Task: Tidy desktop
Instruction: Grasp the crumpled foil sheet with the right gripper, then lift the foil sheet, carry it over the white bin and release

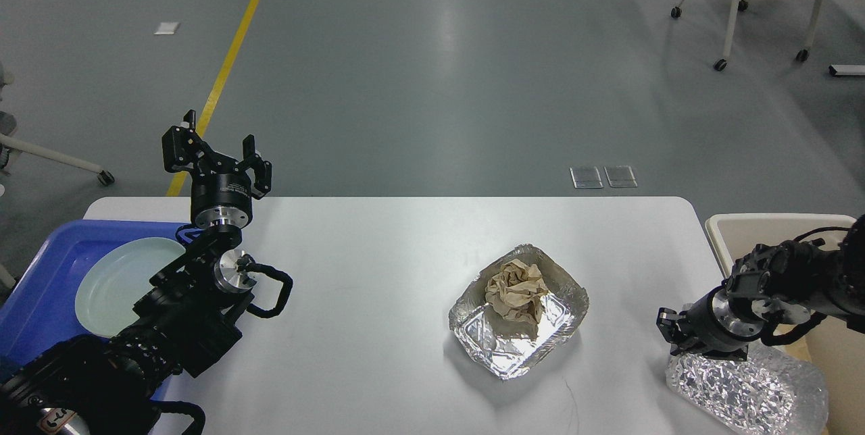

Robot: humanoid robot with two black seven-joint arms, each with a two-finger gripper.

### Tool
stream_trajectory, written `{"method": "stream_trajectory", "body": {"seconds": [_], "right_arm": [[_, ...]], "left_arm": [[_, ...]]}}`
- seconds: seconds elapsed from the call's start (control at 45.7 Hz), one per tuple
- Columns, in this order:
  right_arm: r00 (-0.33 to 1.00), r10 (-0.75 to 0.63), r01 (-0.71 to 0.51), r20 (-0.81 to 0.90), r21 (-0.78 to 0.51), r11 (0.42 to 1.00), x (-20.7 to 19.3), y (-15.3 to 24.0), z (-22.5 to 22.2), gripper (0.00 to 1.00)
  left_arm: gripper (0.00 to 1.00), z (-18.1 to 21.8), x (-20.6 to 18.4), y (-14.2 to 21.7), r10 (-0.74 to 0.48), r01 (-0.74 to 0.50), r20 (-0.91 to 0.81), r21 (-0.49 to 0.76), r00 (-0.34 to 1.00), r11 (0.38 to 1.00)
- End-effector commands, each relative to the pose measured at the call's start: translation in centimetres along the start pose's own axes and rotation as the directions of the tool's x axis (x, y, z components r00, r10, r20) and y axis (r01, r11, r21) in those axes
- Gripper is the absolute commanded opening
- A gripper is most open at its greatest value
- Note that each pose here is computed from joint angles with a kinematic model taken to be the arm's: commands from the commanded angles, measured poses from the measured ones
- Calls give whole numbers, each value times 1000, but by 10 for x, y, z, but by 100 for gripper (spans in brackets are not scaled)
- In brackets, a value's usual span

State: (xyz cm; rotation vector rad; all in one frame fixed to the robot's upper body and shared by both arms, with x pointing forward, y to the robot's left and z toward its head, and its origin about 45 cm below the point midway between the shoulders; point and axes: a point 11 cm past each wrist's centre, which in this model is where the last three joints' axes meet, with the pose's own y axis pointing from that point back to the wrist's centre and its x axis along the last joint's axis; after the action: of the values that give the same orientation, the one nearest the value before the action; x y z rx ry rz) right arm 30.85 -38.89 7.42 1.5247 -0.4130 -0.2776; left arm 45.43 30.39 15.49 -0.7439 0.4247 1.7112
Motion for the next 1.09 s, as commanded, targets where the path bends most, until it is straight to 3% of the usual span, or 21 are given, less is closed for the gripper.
{"method": "stream_trajectory", "body": {"seconds": [0.0, 0.197, 0.481, 0.569, 0.613, 0.831, 1.072], "right_arm": [[1000, -11, 11, -17, 0, 1000, 6, 10, -3, 0], [998, -20, 22, -57, 40, 999, 45, 78, -22, 0], [981, 33, 5, -194, 194, 981, 90, 257, -102, 0], [964, 124, -63, -234, 252, 966, 94, 310, -127, 0], [944, 201, -114, -263, 312, 943, 91, 349, -148, 0], [839, 412, -183, -356, 528, 829, 53, 463, -215, 0], [765, 515, -199, -386, 618, 760, 23, 517, -238, 0]], "left_arm": [[100, 0, 0, 0, 0, 0, 0, 0, 1000, 1000], [100, 0, 0, 0, 0, 0, 0, 0, 1000, 1000], [100, 0, 0, 0, 0, 0, 0, 0, 1000, 1000], [100, 0, 0, 0, 0, 0, 0, 0, 1000, 1000], [100, 0, 0, 0, 0, 0, 0, 0, 1000, 1000], [100, 0, 0, 0, 0, 0, 0, 0, 1000, 1000], [100, 0, 0, 0, 0, 0, 0, 0, 1000, 1000]]}}
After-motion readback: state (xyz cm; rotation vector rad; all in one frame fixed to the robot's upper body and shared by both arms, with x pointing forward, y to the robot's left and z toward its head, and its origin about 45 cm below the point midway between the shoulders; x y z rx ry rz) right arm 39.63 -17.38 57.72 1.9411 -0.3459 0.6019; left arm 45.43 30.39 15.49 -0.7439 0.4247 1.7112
